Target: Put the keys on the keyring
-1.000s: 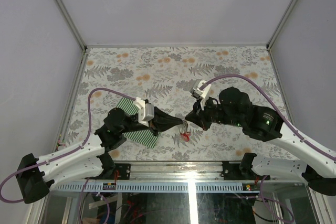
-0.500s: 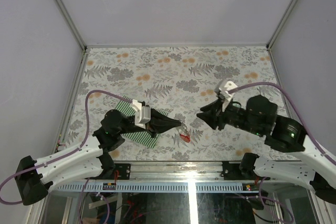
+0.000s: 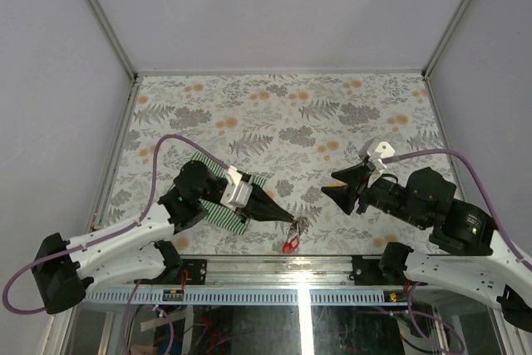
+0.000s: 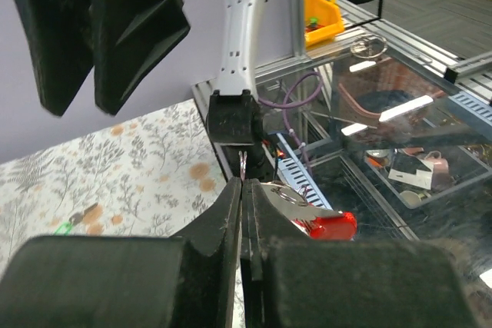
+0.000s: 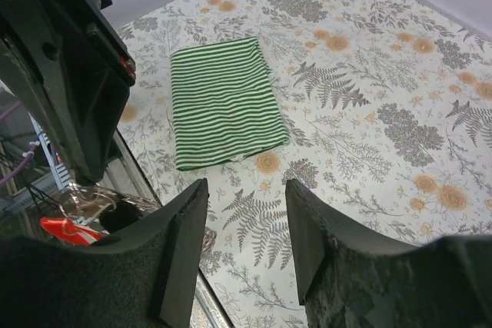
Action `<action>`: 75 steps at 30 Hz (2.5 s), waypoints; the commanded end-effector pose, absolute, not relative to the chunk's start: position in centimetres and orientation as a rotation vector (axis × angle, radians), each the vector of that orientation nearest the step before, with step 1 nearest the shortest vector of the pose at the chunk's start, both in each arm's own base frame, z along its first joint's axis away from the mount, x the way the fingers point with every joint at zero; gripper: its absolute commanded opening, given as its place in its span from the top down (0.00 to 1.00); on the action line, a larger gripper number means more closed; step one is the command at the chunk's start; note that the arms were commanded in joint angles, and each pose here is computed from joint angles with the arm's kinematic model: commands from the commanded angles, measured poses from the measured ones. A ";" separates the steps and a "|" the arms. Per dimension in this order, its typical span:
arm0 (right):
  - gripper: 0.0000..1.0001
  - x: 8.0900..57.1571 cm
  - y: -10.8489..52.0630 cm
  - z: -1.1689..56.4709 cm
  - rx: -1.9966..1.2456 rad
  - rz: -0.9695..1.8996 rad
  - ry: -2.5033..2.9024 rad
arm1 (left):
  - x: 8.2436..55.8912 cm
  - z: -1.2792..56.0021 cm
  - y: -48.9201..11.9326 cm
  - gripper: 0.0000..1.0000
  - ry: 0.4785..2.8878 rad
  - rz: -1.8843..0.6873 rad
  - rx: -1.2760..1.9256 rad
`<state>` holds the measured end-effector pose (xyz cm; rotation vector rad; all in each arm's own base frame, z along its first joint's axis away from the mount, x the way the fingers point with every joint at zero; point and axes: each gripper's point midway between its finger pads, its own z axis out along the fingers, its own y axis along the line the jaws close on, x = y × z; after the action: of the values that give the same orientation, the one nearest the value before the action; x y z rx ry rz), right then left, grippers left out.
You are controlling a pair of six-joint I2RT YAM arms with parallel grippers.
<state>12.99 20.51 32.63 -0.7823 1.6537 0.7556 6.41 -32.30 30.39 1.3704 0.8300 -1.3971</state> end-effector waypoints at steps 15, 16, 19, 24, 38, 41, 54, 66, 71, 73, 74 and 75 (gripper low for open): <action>0.36 14.3 19.2 31.5 -0.740 0.651 1.624 | 12.0 27.8 -33.0 1.00 0.957 -1.220 1.414; 0.35 14.5 19.0 31.5 -0.722 0.642 1.629 | 12.9 27.2 -32.9 1.00 0.995 -1.186 1.401; 0.33 15.0 18.7 31.2 -0.688 0.618 1.653 | 16.7 25.8 -32.4 1.00 1.125 -1.067 1.329; 0.32 15.5 18.6 29.9 -0.664 0.588 1.719 | 23.3 21.4 -31.8 1.00 1.414 -0.838 1.272; 0.25 16.2 19.0 27.2 -0.534 0.579 1.869 | 35.4 11.6 -37.7 0.98 1.765 -0.657 1.243; 0.18 16.5 18.6 26.6 -0.479 0.563 1.897 | 37.2 10.3 -38.3 0.93 1.792 -0.619 1.213; 0.01 16.1 17.5 26.2 -0.483 0.489 2.004 | 40.2 14.1 -35.0 0.52 1.819 -0.681 0.873; 0.01 18.3 16.6 27.1 -0.367 0.355 1.991 | 35.6 10.6 -29.4 0.36 2.244 -0.756 0.313; 0.01 18.5 16.2 26.6 -0.332 0.341 1.998 | 36.1 5.8 -28.1 0.42 2.410 -0.604 0.189; 0.01 18.5 16.1 26.4 -0.327 0.330 2.001 | 37.2 4.4 -26.8 0.41 2.444 -0.468 0.157; 0.01 18.6 16.1 26.3 -0.327 0.327 2.001 | 37.8 3.9 -26.3 0.40 2.450 -0.410 0.158; 0.01 18.6 16.1 26.2 -0.328 0.327 2.002 | 38.3 3.5 -25.9 0.39 2.458 -0.359 0.159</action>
<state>17.87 16.79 25.35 -0.4084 2.0291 0.3515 35.83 -27.90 3.81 0.2585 2.4417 -0.5781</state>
